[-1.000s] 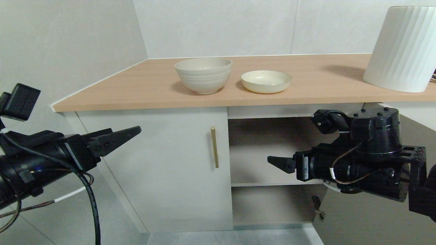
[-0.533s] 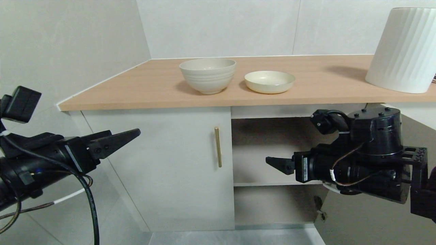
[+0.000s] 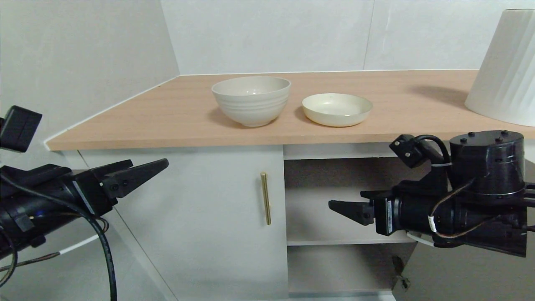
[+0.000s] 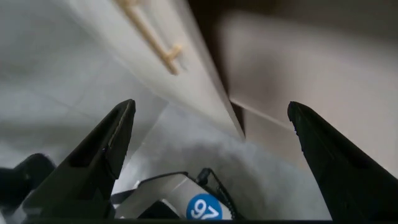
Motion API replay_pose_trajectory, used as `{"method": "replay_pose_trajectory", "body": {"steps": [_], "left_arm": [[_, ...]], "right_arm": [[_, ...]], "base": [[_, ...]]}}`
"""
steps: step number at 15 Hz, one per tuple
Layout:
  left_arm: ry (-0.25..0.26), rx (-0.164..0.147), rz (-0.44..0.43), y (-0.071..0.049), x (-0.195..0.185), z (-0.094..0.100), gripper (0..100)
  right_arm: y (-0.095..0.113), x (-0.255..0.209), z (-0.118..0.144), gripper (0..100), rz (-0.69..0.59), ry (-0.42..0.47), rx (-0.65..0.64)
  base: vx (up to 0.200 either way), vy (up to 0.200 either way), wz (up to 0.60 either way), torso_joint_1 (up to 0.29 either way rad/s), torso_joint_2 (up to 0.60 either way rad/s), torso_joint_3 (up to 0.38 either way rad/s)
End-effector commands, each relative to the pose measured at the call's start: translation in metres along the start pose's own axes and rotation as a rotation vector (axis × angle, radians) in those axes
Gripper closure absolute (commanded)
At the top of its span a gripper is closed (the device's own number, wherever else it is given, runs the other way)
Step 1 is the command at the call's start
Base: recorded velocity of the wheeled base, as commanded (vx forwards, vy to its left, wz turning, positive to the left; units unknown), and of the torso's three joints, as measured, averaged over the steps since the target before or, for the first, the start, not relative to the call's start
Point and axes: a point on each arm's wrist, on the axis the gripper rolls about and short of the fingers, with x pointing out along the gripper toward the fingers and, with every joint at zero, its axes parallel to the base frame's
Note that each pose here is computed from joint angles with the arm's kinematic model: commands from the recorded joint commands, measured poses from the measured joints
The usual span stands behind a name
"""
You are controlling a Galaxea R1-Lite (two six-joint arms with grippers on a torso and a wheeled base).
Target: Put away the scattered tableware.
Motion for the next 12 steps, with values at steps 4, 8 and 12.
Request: {"method": "replay_pose_trajectory", "body": {"steps": [4, 8, 12], "left_arm": [[0.053, 0.022, -0.006, -0.011, -0.018, 0.009, 0], [0.139, 0.049, 0.004, -0.015, -0.017, 0.026, 0], [0.215, 0.01, -0.001, -0.011, 0.007, 0.025, 0]], "right_arm": [[0.013, -0.019, 0.006, 0, 0.049, -0.045, -0.026], [0.013, -0.02, 0.005, 0, 0.049, -0.045, -0.052], [0.012, -0.022, 0.006, 0, 0.047, -0.052, -0.054]], "base": [[0.0, 0.0, 0.0, 0.0, 0.0, 0.0], [0.0, 0.0, 0.0, 0.018, -0.1, -0.084], [0.0, 0.0, 0.0, 0.117, -0.35, -0.293]]}}
